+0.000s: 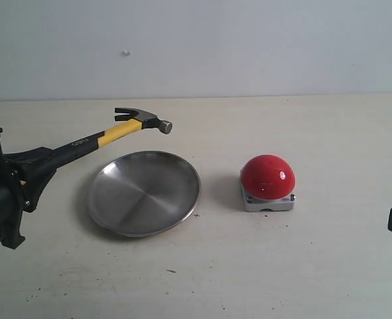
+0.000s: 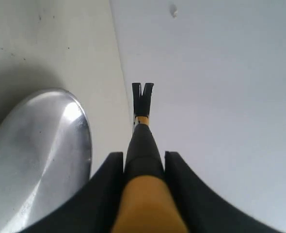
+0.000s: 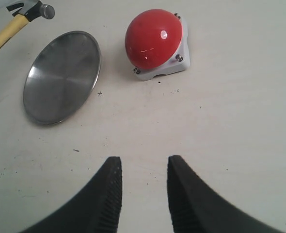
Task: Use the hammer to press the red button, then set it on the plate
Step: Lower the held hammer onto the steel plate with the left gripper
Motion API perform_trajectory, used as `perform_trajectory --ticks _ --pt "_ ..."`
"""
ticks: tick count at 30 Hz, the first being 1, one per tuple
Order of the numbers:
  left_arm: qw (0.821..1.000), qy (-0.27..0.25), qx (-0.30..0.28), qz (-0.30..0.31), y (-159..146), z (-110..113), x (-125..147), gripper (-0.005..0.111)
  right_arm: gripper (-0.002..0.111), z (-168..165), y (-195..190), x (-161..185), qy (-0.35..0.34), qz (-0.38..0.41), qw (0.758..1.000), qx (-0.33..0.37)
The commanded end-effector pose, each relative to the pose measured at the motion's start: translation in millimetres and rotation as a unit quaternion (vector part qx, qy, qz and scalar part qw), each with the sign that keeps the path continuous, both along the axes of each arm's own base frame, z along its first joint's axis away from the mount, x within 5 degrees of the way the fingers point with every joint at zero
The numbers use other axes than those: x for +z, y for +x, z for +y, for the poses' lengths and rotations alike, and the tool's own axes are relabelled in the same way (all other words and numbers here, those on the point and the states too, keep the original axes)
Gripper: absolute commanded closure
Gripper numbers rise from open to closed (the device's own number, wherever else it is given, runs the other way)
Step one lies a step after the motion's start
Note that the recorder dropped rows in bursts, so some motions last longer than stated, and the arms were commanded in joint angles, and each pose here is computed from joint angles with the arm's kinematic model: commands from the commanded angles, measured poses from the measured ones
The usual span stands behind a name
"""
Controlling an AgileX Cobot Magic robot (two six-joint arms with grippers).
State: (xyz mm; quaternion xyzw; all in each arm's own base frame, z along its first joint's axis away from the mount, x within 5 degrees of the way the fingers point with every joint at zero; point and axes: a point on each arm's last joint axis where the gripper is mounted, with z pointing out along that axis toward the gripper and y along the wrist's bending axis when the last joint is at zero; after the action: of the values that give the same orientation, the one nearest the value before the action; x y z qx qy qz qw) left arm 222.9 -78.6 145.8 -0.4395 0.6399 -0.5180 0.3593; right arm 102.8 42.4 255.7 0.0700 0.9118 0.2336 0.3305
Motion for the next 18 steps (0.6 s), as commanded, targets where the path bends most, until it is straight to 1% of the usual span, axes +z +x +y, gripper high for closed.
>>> perform_trajectory --ticks 1,17,18 --pt "0.997 -0.021 -0.02 -0.07 2.3 -5.1 16.9 0.107 0.076 -0.3 0.8 -1.2 -0.005 -0.005 1.0 0.002" --pt "0.997 -0.018 -0.03 -0.071 1.7 -6.6 16.9 0.107 0.076 0.6 6.2 -5.7 -0.011 0.013 1.0 0.004" --pt "0.996 0.005 -0.036 -0.081 1.5 -7.0 16.8 0.107 0.076 0.7 6.8 -6.2 -0.011 0.015 1.0 0.004"
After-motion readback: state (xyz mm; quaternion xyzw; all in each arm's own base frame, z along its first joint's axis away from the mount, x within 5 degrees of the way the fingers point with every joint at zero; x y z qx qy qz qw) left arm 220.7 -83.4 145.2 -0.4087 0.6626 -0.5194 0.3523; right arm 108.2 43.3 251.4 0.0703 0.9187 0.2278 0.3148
